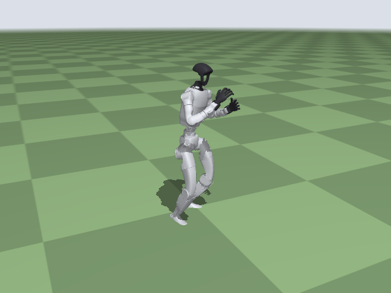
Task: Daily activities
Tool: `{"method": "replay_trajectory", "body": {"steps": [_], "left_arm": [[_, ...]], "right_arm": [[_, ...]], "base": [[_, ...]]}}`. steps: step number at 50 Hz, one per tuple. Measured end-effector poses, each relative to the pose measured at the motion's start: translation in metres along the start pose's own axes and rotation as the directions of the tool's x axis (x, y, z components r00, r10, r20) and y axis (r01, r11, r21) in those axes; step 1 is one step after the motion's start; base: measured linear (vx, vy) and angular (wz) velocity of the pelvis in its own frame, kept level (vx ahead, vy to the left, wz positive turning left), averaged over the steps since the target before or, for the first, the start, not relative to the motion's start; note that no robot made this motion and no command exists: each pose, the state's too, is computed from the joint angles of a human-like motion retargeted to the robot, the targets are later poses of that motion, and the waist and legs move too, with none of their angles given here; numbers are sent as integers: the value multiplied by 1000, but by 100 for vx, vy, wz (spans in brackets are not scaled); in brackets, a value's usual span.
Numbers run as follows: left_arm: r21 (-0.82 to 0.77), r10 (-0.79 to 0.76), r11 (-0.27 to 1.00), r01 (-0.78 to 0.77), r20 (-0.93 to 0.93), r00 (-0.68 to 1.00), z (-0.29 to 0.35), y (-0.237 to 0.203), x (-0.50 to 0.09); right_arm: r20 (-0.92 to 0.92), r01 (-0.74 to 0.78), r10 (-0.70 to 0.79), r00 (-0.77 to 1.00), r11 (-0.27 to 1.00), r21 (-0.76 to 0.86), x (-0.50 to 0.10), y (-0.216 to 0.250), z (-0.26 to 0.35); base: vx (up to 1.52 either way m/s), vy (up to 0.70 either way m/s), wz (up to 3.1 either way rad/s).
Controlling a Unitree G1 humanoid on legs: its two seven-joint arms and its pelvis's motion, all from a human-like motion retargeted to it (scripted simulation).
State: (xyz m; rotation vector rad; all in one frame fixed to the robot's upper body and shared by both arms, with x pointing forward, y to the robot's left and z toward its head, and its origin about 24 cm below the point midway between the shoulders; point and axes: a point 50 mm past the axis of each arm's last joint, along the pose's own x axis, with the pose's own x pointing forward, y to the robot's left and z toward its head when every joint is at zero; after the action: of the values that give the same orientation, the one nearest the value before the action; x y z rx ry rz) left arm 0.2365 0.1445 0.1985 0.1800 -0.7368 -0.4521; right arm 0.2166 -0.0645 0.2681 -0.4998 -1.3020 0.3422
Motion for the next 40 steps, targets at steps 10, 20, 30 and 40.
{"method": "replay_trajectory", "body": {"steps": [10,20,30,40], "left_arm": [[-402,-248,892,205,-59,967,-5,-18,-35],[-566,-603,648,509,27,797,-14,-62,-34],[-443,-707,587,678,127,695,-8,-79,-3],[-539,-691,502,676,220,688,-4,-89,-2]], "right_arm": [[-176,101,-154,972,956,-276,-50,-57,-2],[170,377,-338,926,784,-493,17,-101,23],[-6,103,-116,993,904,-415,42,-70,-8],[-240,235,-686,687,522,-820,15,-243,-97]], "base": [[7,12,11],[14,-6,58],[20,-24,106],[10,-20,106]]}}
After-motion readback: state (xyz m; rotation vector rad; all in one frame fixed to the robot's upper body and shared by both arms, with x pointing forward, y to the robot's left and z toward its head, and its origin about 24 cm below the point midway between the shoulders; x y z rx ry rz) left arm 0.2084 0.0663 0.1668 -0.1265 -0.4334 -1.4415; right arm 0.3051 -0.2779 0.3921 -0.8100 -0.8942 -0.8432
